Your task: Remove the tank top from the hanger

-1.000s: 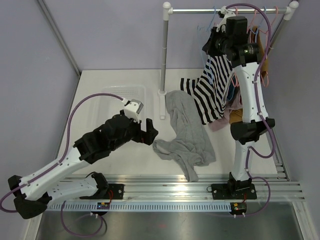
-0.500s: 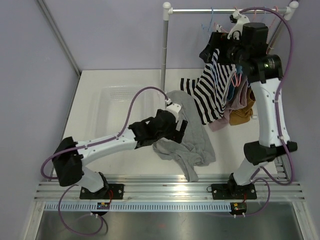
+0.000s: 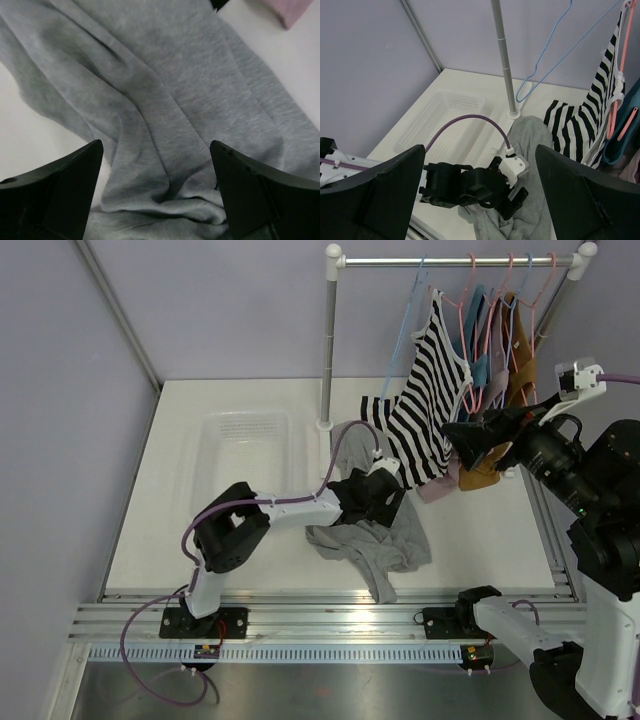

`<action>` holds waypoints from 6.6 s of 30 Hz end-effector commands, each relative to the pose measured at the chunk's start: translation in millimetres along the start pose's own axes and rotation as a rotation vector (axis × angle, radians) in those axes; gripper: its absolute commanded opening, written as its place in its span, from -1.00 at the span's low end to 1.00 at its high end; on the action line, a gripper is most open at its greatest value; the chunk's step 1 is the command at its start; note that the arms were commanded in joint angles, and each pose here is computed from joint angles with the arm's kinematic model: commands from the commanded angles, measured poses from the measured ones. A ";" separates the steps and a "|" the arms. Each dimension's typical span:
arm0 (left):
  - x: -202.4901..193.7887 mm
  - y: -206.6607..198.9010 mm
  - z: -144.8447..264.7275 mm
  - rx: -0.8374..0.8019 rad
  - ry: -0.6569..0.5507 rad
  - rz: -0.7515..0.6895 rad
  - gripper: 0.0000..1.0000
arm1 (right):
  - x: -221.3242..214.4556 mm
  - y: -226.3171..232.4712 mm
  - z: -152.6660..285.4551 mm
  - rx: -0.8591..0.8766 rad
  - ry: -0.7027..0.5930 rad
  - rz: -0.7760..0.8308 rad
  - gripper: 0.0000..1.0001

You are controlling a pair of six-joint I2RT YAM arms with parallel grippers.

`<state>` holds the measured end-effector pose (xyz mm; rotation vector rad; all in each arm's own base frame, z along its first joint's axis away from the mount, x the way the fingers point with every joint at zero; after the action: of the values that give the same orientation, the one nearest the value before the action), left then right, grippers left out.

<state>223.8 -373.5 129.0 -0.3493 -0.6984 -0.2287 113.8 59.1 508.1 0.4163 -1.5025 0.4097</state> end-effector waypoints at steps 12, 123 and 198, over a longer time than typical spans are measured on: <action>5.2 -11.6 12.7 0.019 -0.070 0.041 -1.00 | -7.3 0.0 4.8 -0.011 -0.007 0.024 0.99; 104.7 154.3 363.4 -0.201 -0.555 0.226 0.98 | -6.2 -95.5 -128.2 -0.294 0.299 0.043 -1.00; 190.0 60.8 269.1 0.030 -0.678 0.406 -1.00 | -74.0 44.4 106.4 0.365 0.083 0.182 -1.00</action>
<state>216.6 -262.4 421.5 -0.5562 -1.1966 0.1849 12.7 46.5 429.7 0.5277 -1.3039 0.7934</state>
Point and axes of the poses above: each gripper's point midway between its finger pads, its own z axis back along the fingers, its own y axis along the line the jaws close on, x = y × z, the point moved 10 cm from there along z, back along the fingers, and after that the axes turned 14 degrees about z, right-handed, at the moved point
